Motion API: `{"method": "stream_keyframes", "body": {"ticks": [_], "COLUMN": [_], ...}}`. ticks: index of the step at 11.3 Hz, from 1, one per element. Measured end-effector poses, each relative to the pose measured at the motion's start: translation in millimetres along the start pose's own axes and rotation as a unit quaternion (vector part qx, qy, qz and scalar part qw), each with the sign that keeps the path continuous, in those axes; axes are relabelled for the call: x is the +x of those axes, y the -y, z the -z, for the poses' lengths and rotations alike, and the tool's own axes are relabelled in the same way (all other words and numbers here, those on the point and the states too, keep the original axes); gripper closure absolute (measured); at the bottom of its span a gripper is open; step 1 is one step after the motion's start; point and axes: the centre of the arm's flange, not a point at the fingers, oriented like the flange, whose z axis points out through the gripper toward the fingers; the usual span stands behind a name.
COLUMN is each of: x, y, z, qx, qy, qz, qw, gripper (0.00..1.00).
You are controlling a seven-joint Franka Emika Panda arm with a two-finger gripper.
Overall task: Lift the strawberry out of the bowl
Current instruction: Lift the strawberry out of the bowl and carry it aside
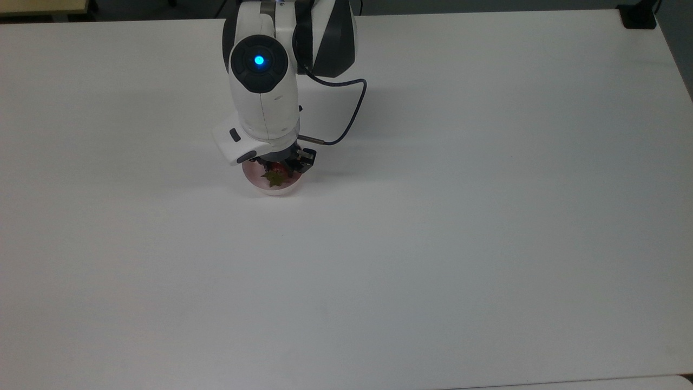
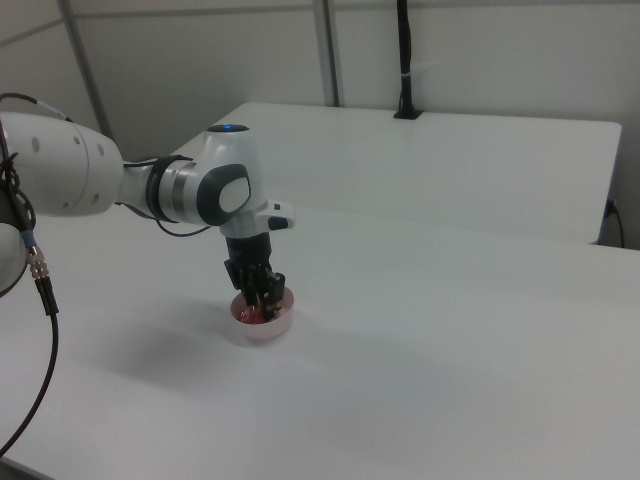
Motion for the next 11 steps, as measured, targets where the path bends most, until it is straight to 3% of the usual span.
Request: {"method": "stream_keyframes", "body": {"ticks": [4,8,11], "x": [3,-1,-16], "y": [2,-12,-63], "z": [9,52,89], "qx": [0.003,0.003,-0.005], "qy": [-0.009,-0.029,-0.004], "qz": [0.001,0.005,0.071], "qw": [1.0,0.9996,0.9975], "gripper": [0.56,0.56,0.56]}}
